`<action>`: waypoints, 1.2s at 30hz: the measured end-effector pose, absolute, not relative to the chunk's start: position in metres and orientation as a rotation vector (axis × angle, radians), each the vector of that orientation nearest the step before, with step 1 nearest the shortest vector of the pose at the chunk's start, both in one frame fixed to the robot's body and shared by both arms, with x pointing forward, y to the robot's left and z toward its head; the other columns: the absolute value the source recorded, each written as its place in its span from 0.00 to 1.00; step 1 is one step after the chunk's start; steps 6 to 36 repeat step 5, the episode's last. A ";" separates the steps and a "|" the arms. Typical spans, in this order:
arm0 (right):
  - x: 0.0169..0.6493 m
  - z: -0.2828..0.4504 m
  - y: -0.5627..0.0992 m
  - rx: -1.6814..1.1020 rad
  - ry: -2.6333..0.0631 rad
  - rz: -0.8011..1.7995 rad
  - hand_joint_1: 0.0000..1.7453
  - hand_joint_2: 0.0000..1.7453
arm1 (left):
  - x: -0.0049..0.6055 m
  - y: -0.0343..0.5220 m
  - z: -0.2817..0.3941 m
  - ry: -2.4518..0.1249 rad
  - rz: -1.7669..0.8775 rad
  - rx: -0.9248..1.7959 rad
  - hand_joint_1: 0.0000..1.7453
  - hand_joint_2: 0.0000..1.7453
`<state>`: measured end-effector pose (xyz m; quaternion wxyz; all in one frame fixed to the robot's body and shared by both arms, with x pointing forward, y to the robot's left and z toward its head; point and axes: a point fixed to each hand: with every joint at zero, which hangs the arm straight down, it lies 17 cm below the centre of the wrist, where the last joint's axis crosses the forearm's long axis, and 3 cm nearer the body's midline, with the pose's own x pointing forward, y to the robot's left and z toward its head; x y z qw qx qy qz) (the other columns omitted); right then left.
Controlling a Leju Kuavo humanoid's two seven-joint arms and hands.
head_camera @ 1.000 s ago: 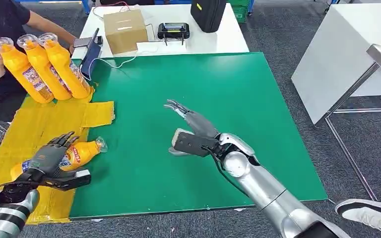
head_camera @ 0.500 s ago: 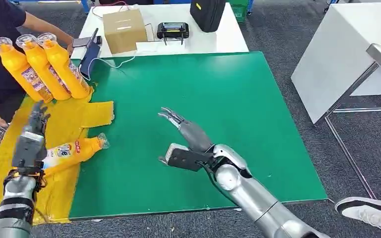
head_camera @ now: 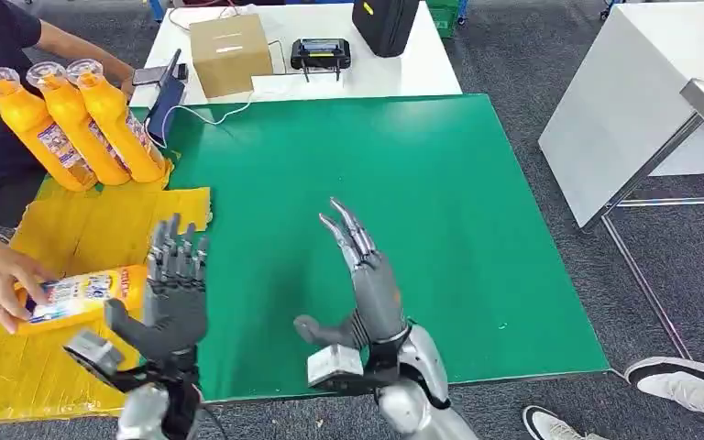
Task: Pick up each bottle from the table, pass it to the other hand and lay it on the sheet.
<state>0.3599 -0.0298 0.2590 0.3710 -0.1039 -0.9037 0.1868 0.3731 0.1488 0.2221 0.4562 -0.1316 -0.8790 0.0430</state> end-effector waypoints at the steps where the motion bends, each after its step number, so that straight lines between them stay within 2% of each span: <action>1: 0.353 0.264 -0.036 -0.306 -2.334 0.448 0.00 0.00 | 0.364 0.135 0.230 -2.179 0.105 -0.342 0.00 0.00; 5: 0.334 0.275 -0.027 -0.482 -2.387 0.541 0.00 0.00 | 0.346 0.094 0.243 -2.167 0.043 -0.441 0.00 0.00; 36: 0.334 0.275 -0.027 -0.482 -2.387 0.541 0.00 0.00 | 0.346 0.094 0.243 -2.167 0.043 -0.441 0.00 0.00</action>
